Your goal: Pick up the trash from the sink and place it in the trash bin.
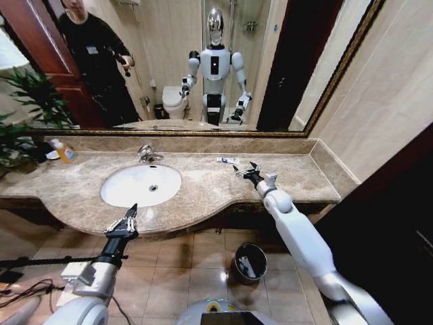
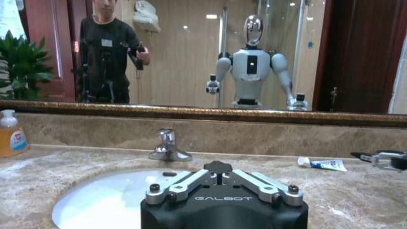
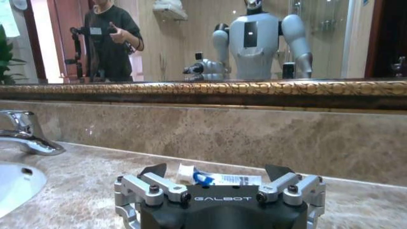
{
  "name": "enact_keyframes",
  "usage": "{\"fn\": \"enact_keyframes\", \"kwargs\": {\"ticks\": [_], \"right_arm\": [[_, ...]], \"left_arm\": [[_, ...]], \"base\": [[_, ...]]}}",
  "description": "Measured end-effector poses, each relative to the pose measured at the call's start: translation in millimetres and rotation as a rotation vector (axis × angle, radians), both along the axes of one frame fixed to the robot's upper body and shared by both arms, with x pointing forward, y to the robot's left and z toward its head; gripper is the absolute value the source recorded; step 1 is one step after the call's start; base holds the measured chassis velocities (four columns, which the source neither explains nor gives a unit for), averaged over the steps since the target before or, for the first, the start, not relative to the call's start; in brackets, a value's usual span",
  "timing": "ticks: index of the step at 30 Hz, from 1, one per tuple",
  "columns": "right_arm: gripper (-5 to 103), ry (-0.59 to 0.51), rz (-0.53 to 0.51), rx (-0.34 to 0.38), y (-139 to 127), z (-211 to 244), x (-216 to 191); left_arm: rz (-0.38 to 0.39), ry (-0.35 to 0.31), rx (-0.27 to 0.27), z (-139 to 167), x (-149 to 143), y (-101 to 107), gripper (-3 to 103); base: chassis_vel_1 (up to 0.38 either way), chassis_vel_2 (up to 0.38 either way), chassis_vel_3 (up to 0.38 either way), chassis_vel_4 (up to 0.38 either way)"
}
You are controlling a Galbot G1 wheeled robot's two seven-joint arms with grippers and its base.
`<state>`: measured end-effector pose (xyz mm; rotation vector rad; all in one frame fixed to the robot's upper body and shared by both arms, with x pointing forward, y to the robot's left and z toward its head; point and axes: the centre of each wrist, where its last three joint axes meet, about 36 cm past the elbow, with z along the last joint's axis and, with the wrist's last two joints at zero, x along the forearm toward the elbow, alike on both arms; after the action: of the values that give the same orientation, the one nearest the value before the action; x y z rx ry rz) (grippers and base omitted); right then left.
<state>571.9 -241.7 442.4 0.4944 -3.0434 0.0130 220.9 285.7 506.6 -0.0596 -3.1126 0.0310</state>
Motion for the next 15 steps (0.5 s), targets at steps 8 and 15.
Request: {"fn": "enact_keyframes", "kwargs": {"ticks": [8, 15], "right_arm": [[100, 0.024, 0.028, -0.027, 24, -8, 21], [100, 0.040, 0.042, -0.042, 40, -12, 37]], "left_arm": [[0.000, 0.000, 0.000, 0, 0, 0, 0], [0.000, 0.000, 0.000, 0, 0, 0, 0]], "base": [[0.000, 0.000, 0.000, 0.000], [0.000, 0.000, 0.000, 0.000]]}}
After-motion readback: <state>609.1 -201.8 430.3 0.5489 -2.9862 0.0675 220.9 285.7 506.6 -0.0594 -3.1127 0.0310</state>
